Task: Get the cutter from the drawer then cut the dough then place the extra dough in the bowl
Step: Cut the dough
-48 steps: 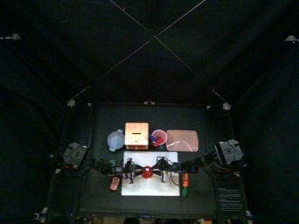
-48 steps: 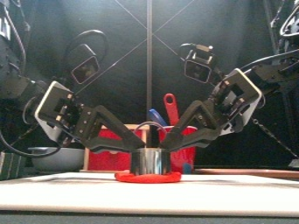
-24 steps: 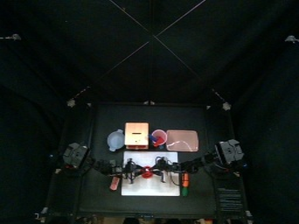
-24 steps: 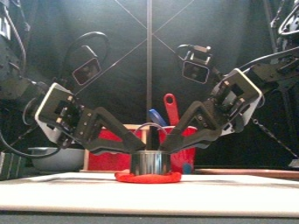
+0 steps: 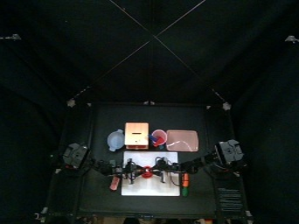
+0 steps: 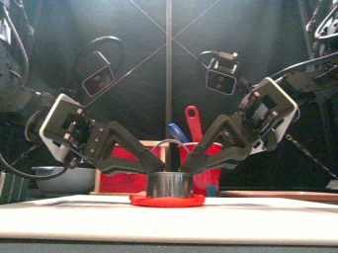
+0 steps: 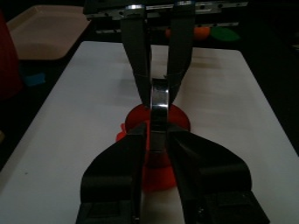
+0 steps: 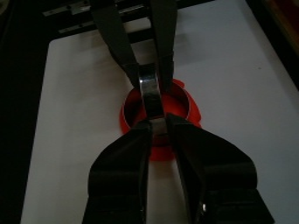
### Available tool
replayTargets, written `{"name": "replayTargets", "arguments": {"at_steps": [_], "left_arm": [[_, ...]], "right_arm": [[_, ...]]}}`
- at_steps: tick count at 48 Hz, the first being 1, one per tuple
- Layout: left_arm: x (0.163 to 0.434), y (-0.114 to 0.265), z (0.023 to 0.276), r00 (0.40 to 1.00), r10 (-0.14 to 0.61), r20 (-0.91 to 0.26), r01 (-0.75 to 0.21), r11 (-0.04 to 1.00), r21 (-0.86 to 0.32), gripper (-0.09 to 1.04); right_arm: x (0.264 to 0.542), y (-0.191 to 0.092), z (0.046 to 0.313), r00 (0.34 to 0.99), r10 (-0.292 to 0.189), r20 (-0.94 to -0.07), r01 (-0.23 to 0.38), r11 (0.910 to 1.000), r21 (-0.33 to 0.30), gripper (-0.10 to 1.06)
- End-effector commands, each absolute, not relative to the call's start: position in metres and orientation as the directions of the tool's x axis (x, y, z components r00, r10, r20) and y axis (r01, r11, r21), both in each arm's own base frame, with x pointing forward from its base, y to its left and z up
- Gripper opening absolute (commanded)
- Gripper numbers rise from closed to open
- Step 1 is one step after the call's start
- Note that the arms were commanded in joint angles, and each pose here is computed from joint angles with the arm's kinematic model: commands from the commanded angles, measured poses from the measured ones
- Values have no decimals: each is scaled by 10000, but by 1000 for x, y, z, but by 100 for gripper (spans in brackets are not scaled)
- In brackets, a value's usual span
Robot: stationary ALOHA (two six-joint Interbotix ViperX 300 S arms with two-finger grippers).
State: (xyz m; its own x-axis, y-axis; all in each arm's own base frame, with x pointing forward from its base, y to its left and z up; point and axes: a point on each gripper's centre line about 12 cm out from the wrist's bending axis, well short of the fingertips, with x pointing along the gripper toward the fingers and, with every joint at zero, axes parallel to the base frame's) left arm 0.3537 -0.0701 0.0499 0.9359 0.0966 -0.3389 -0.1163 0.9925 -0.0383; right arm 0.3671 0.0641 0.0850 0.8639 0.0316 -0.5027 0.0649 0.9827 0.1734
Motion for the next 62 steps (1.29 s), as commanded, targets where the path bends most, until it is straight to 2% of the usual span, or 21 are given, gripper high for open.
{"name": "replayTargets", "arguments": {"at_steps": [1,26,34,40,46,51,62], "left_arm": [[349,-69,42,9176,982,-3852,-1232,9915,-408,64],[349,-69,40,9103,1010,-4015,-1297,9905,-450,64],[351,-69,52,9217,1028,-3741,-1320,9898,-533,68],[350,-69,57,9237,1013,-3696,-1317,9896,-579,74],[352,-70,62,9293,972,-3562,-1263,9902,-594,81],[352,-69,70,9374,969,-3344,-1250,9901,-634,83],[357,-71,106,9665,741,-2456,-715,9973,192,83]], "right_arm": [[362,66,72,8307,355,-5556,733,9823,1723,59],[362,66,69,8143,412,-5789,712,9828,1702,59],[366,67,81,8339,472,-5498,546,9844,1674,61],[367,69,88,8430,575,-5348,379,9854,1658,63],[369,69,93,8510,595,-5217,343,9852,1682,71],[372,70,101,8626,649,-5017,229,9857,1669,78],[375,67,115,8816,694,-4668,84,9867,1625,81]]}}
